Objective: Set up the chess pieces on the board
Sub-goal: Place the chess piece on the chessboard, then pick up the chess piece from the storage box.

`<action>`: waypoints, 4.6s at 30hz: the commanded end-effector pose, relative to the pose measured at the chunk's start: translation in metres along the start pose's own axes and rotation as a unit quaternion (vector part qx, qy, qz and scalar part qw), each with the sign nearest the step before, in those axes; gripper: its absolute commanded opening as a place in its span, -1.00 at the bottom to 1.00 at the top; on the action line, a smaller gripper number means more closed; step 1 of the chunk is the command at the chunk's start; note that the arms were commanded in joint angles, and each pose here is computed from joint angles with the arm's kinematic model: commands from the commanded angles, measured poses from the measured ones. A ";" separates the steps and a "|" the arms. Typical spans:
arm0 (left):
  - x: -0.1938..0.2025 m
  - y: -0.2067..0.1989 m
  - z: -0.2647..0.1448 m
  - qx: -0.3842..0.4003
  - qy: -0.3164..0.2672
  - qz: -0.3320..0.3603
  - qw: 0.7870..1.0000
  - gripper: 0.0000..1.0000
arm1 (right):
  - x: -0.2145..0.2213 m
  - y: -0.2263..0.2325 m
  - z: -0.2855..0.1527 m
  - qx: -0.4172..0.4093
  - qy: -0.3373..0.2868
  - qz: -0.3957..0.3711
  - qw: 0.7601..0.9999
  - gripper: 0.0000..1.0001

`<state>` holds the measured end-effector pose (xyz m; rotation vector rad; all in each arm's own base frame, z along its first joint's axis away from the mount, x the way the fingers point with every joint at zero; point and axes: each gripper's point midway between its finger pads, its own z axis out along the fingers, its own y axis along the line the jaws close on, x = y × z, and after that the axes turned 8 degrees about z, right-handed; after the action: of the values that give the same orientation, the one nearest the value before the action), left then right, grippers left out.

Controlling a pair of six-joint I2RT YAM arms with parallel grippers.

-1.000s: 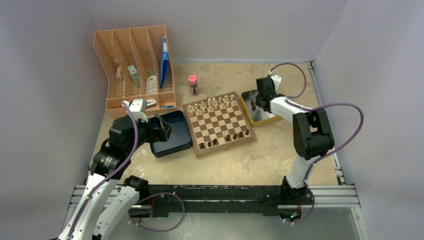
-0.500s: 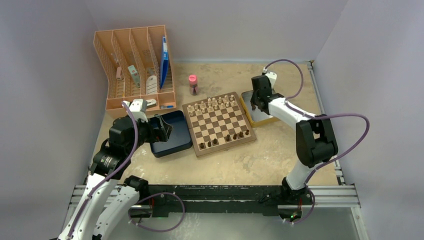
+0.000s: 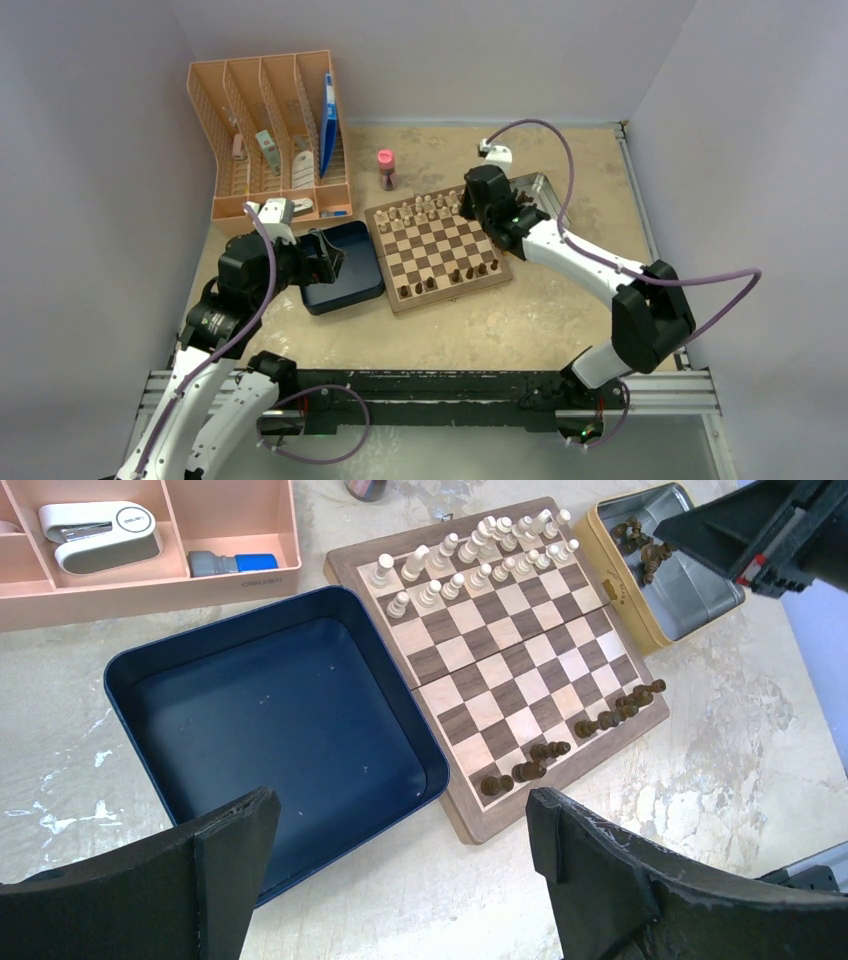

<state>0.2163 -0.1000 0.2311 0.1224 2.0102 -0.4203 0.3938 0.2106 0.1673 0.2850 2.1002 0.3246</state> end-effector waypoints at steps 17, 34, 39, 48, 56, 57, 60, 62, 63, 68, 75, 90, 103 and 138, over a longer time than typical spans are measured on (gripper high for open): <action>-0.020 0.006 -0.009 -0.018 -0.052 -0.002 0.998 0.89 | 0.139 0.135 -0.038 -0.148 0.087 -0.084 0.982 -0.68; -0.021 0.006 -0.009 -0.018 -0.052 -0.002 0.998 0.90 | 0.177 0.138 -0.047 -0.136 0.112 -0.109 0.978 -0.67; -0.021 0.006 -0.009 -0.018 -0.051 -0.002 0.999 0.90 | 0.182 0.135 -0.047 -0.131 0.119 -0.115 0.978 -0.67; -0.021 0.005 -0.010 -0.018 -0.053 -0.002 0.998 0.90 | 0.188 0.131 -0.043 -0.116 0.120 -0.121 0.979 -0.66; -0.020 0.006 -0.009 -0.018 -0.051 -0.002 0.999 0.90 | 0.190 0.128 -0.044 -0.110 0.126 -0.124 0.978 -0.65; -0.020 0.006 -0.009 -0.018 -0.051 -0.002 0.999 0.90 | 0.191 0.128 -0.044 -0.111 0.128 -0.125 0.978 -0.64; -0.020 0.006 -0.009 -0.018 -0.050 -0.002 0.999 0.90 | 0.196 0.126 -0.043 -0.109 0.136 -0.130 0.976 -0.63; -0.021 0.006 -0.009 -0.018 -0.052 -0.002 0.998 0.90 | 0.200 0.125 -0.043 -0.106 0.140 -0.132 0.976 -0.62; -0.020 0.006 -0.009 -0.018 -0.051 -0.002 0.999 0.90 | 0.200 0.124 -0.042 -0.105 0.140 -0.133 0.976 -0.62; -0.020 0.006 -0.009 -0.018 -0.052 -0.002 0.998 0.90 | 0.200 0.124 -0.042 -0.101 0.137 -0.131 0.977 -0.53; -0.020 0.005 -0.009 -0.018 -0.051 -0.002 0.999 0.90 | 0.193 0.126 -0.041 -0.095 0.128 -0.131 0.979 -0.47; -0.020 0.006 -0.009 -0.018 -0.051 -0.002 0.999 0.90 | 0.156 0.138 -0.056 -0.099 0.099 -0.124 0.982 -0.36; -0.022 -0.005 -0.005 0.012 -0.044 0.008 0.999 0.91 | 0.049 0.082 -0.019 -0.022 0.016 -0.086 0.996 -0.35; -0.015 -0.008 0.009 0.030 -0.029 0.033 0.999 0.90 | -0.045 -0.144 0.125 0.174 -0.008 -0.015 0.985 -0.34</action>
<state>0.2212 -0.1111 0.2337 0.2149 1.9749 -0.4533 0.4910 0.0754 0.0734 0.4710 2.2020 -0.1112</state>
